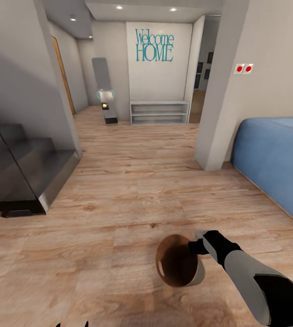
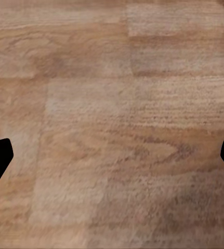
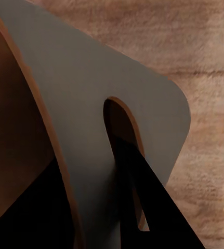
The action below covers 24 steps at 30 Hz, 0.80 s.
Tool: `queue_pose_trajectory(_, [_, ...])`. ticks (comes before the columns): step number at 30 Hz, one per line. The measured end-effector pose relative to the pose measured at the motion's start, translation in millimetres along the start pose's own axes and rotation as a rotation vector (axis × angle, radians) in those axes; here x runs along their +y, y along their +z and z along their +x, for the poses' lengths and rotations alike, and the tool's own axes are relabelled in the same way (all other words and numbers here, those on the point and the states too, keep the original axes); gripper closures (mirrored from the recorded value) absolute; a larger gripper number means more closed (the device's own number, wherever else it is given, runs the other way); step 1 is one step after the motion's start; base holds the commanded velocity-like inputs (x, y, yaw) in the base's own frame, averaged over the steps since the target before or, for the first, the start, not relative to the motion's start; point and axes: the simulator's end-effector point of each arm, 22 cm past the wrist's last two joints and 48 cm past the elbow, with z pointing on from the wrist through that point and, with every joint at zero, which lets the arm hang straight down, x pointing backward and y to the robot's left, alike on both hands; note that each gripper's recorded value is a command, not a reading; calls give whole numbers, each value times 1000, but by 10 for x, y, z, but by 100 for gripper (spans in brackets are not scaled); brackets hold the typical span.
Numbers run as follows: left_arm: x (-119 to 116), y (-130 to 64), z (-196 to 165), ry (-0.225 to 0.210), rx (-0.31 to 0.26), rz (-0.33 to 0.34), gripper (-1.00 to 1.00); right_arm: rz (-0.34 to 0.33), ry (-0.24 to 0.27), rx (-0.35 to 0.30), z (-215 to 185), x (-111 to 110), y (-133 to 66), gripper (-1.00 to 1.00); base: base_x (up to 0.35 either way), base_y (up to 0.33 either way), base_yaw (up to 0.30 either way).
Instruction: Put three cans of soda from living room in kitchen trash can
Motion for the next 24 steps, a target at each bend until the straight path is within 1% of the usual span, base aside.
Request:
queue_pose_trajectory(2, [-1,-2,-33,-1,-8,0,-100,-4,5,-9,-33,12,-40,100,0,0,0])
queue_pose_trajectory(5, [-5,-27,-99,0,-8,1,-100,2,-6,-7,-70,3,-94,100,0,0,0])
queue_pose_trajectory(9, [-7,-62,-185,-1,-8,0,-100,-4,1,-7,-125,19,-169,100,0,0,0])
queue_pose_trajectory(24, [-16,-195,-506,-1,-7,0,-100,-6,-2,-8,-330,41,-448,100,0,0,0])
